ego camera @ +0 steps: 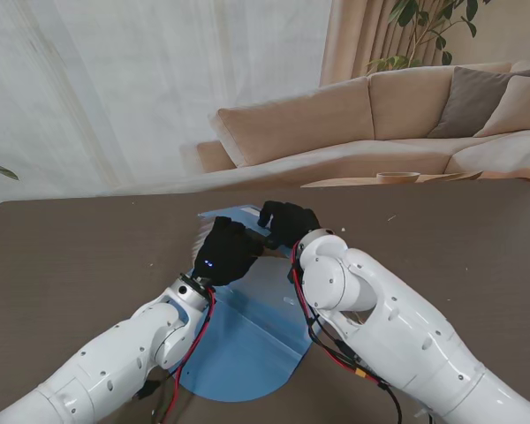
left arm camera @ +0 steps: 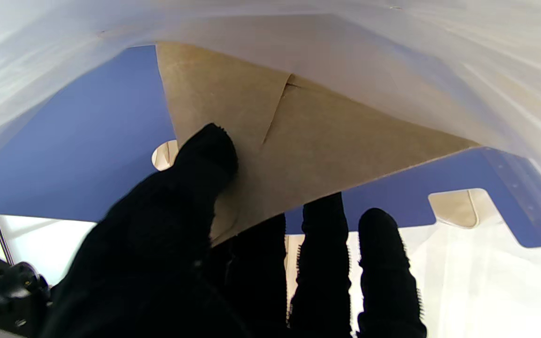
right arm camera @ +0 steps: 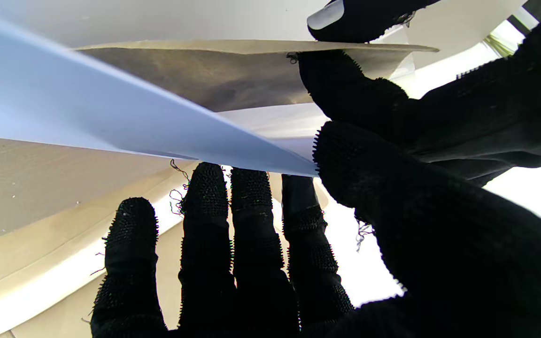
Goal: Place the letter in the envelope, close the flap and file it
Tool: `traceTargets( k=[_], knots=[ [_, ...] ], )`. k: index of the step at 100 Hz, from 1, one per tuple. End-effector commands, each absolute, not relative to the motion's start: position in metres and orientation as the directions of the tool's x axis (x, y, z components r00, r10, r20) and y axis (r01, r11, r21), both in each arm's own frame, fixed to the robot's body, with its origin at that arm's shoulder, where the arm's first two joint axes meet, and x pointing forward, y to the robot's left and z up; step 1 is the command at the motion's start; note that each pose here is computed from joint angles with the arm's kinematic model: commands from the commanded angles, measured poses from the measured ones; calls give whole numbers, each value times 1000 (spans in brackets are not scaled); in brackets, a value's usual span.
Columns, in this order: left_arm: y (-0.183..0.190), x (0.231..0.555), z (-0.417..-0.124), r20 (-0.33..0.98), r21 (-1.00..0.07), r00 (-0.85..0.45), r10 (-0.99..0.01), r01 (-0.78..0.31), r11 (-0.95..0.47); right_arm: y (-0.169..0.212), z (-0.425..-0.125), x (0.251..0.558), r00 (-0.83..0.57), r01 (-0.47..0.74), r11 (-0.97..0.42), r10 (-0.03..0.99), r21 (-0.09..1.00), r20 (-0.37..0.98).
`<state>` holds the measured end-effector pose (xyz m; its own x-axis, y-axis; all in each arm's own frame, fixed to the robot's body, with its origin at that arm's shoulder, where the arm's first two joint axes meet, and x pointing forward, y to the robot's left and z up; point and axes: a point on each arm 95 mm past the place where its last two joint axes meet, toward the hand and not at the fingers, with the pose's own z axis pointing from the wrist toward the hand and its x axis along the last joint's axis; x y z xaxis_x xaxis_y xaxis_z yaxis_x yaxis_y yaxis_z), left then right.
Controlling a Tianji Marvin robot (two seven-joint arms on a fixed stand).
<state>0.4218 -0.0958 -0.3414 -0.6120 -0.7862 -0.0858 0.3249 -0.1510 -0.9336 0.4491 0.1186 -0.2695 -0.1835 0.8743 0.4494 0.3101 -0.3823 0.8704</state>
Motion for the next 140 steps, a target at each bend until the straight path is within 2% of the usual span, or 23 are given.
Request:
traceTargets(
  k=[1,33,71,102,140],
  knots=[
    [-105,421,-341,-73,-940,-618,-783,306,-154,125,-266,446,-203,325,-386,863,863,463],
    [-91,414,-336,-68,-966,-625,-778,236,-106,120,-266,446,-190,327,-385,868,863,459],
    [-72,409,-329,-153,-958,-617,-772,286,-39,120,-264,446,-192,326,-386,867,863,460],
    [-86,413,-340,-136,-953,-583,-801,299,-56,121,-264,446,-196,323,-391,864,862,465],
    [-109,416,-348,-105,-962,-582,-807,265,-65,120,-265,445,-191,331,-396,861,856,472]
  ],
)
